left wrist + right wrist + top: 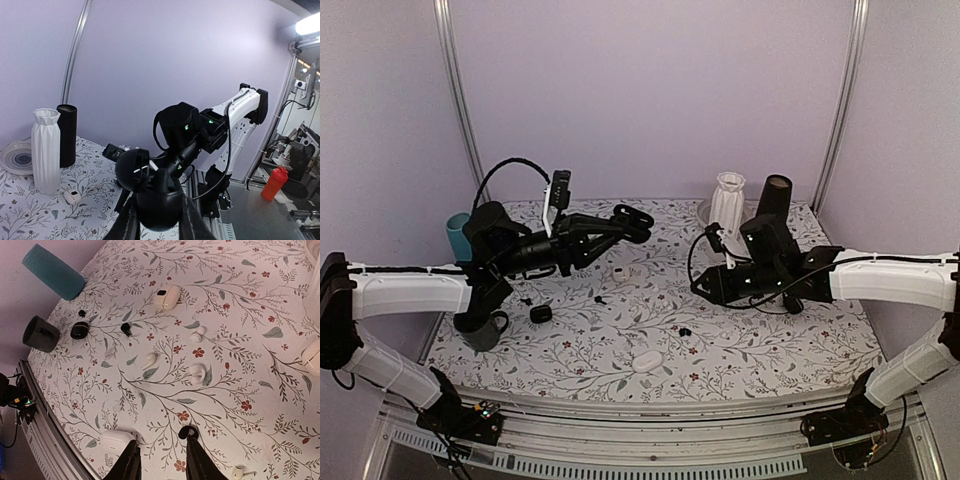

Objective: Insert the wireless bluetooth earbuds into the charging case
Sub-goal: Pick up the right earbud from the center of the board.

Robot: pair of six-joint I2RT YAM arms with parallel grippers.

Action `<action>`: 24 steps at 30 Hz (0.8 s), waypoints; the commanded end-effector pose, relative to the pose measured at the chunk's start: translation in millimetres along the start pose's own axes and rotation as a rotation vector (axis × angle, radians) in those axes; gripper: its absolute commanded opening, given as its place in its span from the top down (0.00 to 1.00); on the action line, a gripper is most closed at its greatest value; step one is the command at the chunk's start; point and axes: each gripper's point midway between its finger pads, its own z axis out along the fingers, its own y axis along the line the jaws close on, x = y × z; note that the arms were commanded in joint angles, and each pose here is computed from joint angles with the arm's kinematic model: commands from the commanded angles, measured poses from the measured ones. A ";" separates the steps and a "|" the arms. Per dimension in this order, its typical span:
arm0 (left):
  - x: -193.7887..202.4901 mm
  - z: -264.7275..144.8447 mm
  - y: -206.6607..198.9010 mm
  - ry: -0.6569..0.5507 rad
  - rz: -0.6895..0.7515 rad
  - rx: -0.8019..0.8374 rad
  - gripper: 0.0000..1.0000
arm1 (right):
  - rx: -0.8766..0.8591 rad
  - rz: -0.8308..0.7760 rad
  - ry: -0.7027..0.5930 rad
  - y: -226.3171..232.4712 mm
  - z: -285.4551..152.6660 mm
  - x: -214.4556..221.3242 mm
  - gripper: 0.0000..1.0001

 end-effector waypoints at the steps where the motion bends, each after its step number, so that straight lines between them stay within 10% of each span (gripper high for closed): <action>1: -1.1 -4.6 4.3 -0.006 0.000 -0.021 1.00 | 0.048 0.016 0.079 -19.7 27.7 23.9 0.70; 24: 1.6 -11.2 2.0 -0.004 -0.013 -0.033 1.00 | 0.099 -0.037 0.253 -52.0 98.6 78.4 0.76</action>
